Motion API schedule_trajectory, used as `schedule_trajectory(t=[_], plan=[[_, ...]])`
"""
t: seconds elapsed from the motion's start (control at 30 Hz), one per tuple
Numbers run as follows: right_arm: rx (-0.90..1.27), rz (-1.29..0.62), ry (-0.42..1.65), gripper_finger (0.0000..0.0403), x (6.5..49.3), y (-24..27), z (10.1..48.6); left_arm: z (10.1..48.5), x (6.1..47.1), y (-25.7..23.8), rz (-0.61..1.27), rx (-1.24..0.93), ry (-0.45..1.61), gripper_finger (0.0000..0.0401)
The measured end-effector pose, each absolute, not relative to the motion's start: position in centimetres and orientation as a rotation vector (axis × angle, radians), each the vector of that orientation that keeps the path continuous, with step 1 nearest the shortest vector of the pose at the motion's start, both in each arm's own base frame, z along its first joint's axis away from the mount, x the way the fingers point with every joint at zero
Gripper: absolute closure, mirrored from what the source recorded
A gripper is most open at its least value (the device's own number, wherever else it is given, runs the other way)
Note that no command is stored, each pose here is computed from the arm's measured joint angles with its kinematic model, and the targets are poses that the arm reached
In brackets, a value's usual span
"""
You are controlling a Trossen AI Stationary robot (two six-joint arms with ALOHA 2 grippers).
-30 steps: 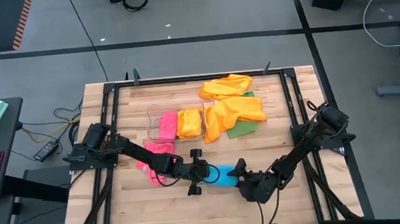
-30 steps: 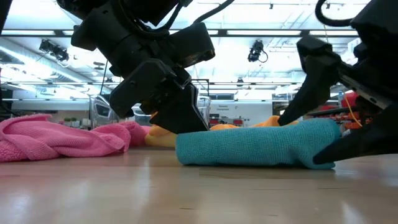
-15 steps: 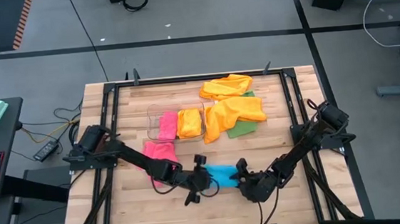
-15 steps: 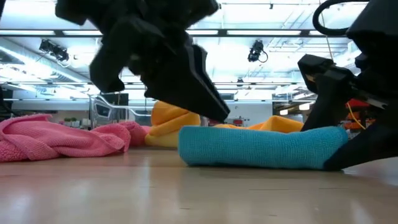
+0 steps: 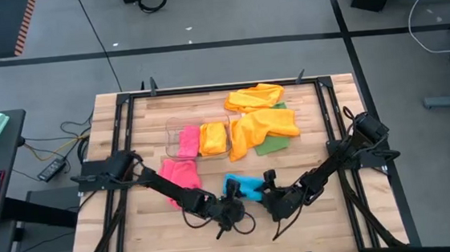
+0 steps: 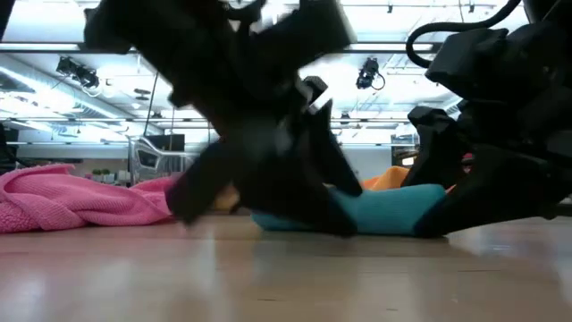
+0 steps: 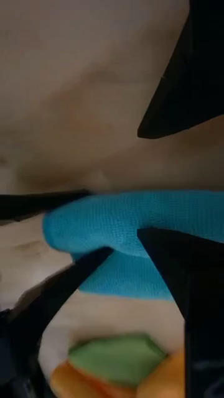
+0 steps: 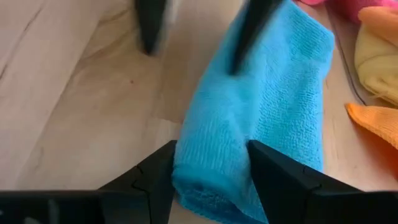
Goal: Fold microfiber towels
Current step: Put the folded blue microfiber cloth into the transparent bin
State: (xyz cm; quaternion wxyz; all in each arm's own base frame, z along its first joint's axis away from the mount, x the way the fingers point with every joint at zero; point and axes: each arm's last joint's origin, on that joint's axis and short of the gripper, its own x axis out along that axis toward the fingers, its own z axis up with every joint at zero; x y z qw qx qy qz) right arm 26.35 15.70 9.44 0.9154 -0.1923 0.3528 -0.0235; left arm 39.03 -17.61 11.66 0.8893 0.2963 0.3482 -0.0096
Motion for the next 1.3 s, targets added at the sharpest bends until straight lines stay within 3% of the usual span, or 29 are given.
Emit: schedule_trajectory(t=[0.4, 0.87, 1.3], plan=[[-0.362, -0.015, 0.696, 0.0201, 26.6, 16.0, 9.7, 11.2, 39.2, -17.4, 0.158, 0.856, 0.741, 0.0159], [-0.347, 0.017, 0.633, 0.0201, 26.4, 16.4, 11.7, 11.0, 38.7, -16.8, 0.082, 1.231, 0.857, 0.0146], [-0.258, -0.076, 0.755, 0.0201, 24.2, 14.3, 15.1, 10.7, 39.4, -14.2, 0.018, 1.291, 0.952, 0.0150]])
